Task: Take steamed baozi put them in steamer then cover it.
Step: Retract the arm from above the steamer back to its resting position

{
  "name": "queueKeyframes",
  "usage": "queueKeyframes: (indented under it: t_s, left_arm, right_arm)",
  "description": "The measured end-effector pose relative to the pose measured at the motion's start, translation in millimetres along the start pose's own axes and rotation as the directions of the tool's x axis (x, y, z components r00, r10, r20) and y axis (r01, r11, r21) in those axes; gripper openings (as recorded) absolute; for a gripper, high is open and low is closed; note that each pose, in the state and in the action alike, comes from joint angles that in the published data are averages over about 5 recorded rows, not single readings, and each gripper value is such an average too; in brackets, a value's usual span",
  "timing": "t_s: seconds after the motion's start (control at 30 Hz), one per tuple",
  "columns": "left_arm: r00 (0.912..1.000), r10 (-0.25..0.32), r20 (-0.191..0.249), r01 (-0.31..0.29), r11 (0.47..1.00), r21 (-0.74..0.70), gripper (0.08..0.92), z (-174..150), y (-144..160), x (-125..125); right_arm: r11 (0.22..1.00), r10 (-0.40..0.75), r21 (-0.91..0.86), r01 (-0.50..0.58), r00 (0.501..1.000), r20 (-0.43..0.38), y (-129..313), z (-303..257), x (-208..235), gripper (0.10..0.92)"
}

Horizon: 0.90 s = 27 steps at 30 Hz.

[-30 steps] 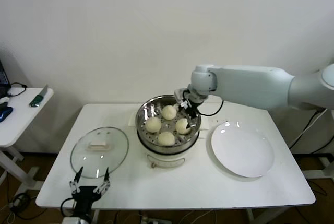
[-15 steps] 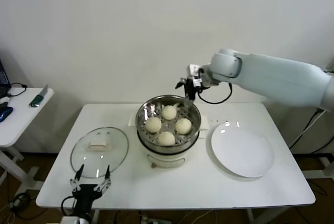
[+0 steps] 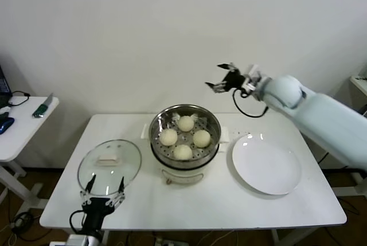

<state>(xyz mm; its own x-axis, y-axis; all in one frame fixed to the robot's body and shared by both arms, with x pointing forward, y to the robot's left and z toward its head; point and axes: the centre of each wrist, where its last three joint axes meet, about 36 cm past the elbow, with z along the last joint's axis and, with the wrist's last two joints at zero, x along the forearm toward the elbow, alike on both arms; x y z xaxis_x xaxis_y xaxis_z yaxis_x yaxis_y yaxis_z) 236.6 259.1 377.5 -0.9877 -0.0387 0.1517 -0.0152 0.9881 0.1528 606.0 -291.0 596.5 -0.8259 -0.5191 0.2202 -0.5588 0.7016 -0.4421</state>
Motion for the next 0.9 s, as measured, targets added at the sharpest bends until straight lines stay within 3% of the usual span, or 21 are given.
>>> queueKeyframes:
  t_s: [0.43,0.7,0.9]
  left_arm:
    - [0.9995,-0.002,0.032,0.005,0.995,-0.101,0.823,6,3,-3]
    - [0.9986,0.002,0.053,0.010,0.974,-0.226,0.823,11,9,-1]
    - [0.9954,-0.015,0.095,0.045,0.946,-0.321,0.823,13,18,-1]
  right_arm:
    - [0.916,0.315,-0.288,-0.280,0.945,0.083,48,135,108,0.823]
    - [0.827,0.448,-0.399,-0.396,0.893,0.043,114,214,174,0.823]
    - [0.766,0.513,-0.450,-0.460,0.858,-0.004,174,258,210,0.823]
